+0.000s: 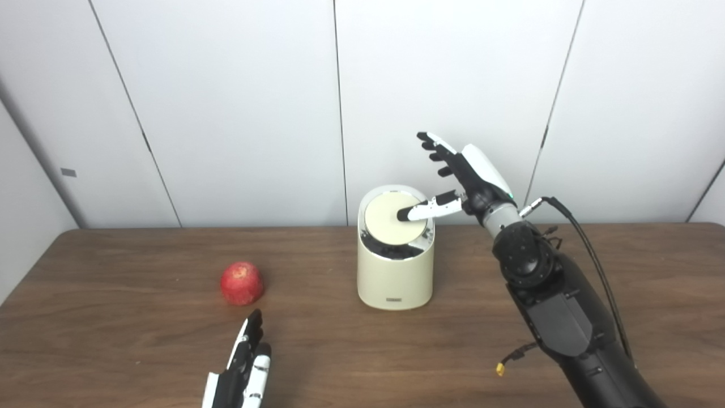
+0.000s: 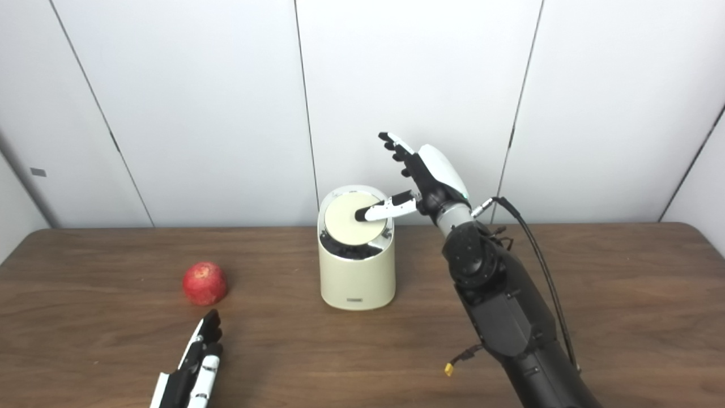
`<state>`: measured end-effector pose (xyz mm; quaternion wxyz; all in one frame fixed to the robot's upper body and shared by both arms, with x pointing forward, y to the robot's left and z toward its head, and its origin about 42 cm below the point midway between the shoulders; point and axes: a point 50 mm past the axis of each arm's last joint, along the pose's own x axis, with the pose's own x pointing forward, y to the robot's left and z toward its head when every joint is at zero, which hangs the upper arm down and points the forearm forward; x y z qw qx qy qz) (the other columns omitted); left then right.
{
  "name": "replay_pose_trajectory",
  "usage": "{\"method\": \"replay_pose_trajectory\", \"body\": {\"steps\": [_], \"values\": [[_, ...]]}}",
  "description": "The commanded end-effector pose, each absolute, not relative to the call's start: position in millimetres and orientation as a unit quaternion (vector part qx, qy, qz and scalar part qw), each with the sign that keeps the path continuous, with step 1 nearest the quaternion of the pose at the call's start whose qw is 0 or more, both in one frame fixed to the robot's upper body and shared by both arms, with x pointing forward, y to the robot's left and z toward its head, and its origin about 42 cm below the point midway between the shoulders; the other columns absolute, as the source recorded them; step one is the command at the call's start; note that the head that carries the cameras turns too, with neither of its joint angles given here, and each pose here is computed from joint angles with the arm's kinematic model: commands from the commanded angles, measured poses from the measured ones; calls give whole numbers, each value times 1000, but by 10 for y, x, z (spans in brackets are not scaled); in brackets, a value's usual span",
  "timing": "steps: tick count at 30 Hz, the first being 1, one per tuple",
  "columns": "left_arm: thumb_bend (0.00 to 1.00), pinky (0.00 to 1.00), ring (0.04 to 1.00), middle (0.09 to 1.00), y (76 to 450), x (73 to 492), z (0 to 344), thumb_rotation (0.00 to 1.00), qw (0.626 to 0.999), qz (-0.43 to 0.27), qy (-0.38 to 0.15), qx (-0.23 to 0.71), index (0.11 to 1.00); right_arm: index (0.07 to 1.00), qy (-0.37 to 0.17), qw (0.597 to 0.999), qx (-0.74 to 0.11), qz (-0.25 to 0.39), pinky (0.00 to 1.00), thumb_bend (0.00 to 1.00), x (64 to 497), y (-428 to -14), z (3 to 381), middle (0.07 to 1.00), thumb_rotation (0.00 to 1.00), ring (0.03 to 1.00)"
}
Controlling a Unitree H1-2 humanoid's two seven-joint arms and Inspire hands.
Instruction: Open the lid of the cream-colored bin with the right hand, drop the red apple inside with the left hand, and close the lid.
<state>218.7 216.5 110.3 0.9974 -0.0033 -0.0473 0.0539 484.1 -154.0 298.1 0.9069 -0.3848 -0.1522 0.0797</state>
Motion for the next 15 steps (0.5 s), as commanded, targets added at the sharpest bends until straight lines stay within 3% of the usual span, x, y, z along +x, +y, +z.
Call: {"method": "replay_pose_trajectory", "body": {"steps": [1,15], "values": [[261,1000,1000,992,2113,2110,1064,724,997,57,-43,-5,985,937,-200,897,-387,78,799,959,4818,-1495,3244,920,262,897],[280,1000,1000,997,2107,2100,1074,697,998,54,-44,-7,995,938,-193,891,-400,91,828,952,4815,-1449,3056,918,261,903]]}}
